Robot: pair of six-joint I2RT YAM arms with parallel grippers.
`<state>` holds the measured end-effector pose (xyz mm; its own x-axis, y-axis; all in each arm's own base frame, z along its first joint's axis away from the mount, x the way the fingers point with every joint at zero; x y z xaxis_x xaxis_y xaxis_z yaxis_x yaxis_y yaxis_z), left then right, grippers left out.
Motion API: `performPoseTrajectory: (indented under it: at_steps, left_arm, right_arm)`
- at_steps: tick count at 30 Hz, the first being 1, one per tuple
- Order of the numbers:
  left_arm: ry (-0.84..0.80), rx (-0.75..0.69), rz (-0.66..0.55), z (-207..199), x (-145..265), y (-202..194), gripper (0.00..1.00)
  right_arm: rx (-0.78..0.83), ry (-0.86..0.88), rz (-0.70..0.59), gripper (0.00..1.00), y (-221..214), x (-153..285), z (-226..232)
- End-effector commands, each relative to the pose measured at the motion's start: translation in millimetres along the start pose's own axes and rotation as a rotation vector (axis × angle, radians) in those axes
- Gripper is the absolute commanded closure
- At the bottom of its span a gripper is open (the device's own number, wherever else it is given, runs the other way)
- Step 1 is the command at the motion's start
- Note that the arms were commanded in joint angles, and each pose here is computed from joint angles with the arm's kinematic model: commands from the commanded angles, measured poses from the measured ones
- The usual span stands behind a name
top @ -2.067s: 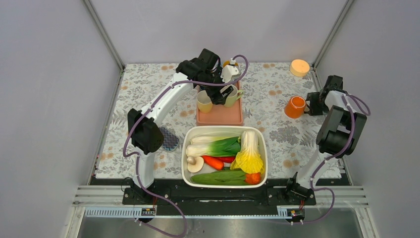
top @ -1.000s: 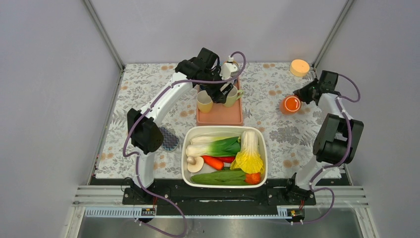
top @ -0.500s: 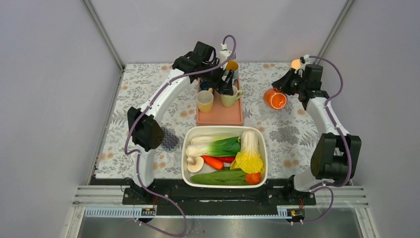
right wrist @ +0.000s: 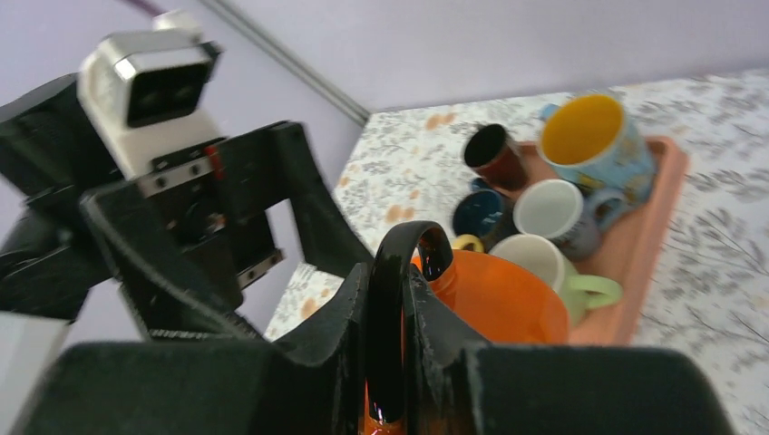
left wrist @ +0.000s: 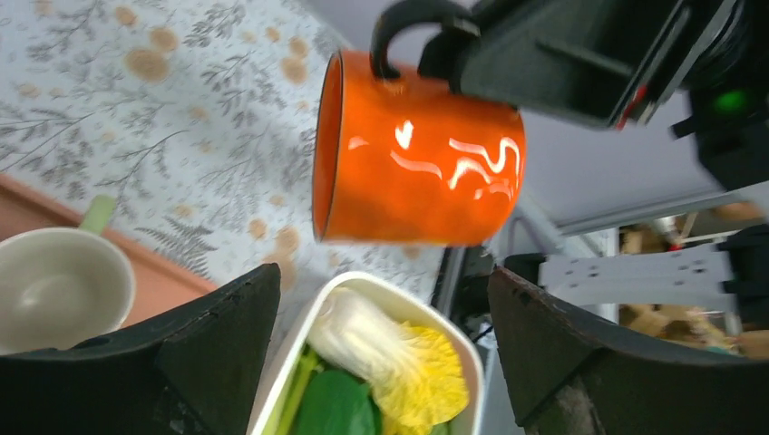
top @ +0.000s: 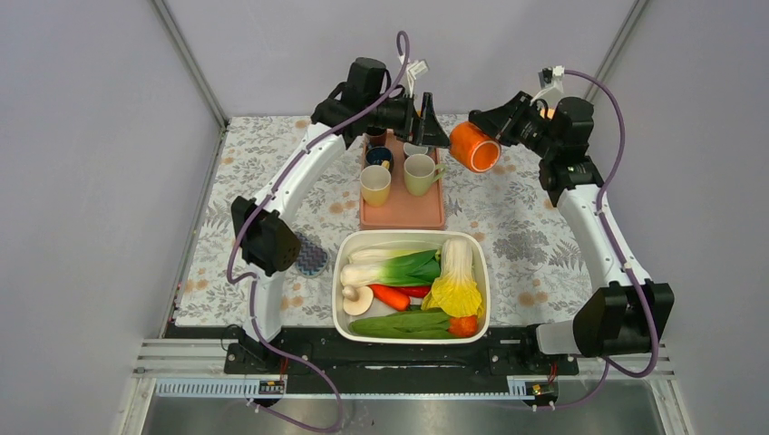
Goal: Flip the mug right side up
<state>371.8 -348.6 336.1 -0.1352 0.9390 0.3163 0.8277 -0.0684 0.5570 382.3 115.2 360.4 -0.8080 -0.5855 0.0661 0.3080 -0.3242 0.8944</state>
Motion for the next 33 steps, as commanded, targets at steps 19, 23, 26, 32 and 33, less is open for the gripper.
performPoseTrajectory:
  at_steps: [19, 23, 26, 32, 33]
  left_arm:
    - [-0.448, 0.151, -0.016, -78, 30, 31, 0.29]
    - [-0.489, 0.14, 0.001, -90, 32, 28, 0.31]
    - [-0.555, 0.118, 0.01, -107, 36, 29, 0.38]
    - [-0.618, 0.09, 0.035, -122, 40, 23, 0.57]
    - [-0.63, 0.086, 0.042, -124, 41, 21, 0.58]
  right_arm:
    - [0.136, 0.313, -0.278, 1.0, 85, 22, 98]
    - [0.135, 0.347, -0.287, 1.0, 88, 20, 101]
    - [0.137, 0.37, -0.291, 1.0, 88, 18, 102]
    - [0.146, 0.46, -0.303, 1.0, 90, 20, 112]
    - [0.147, 0.462, -0.308, 1.0, 89, 20, 112]
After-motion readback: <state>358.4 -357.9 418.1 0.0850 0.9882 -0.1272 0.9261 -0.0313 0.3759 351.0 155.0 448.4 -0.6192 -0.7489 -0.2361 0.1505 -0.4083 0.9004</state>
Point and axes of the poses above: each gripper's point midway between its finger pads, its own x axis back along the fingers, its own z axis along the line the jaws close on, y = z × x, the point moved 4 cm from there along x, back along the fingers, and after that the axes turned 15 degrees about x, right-handed, at the moved point
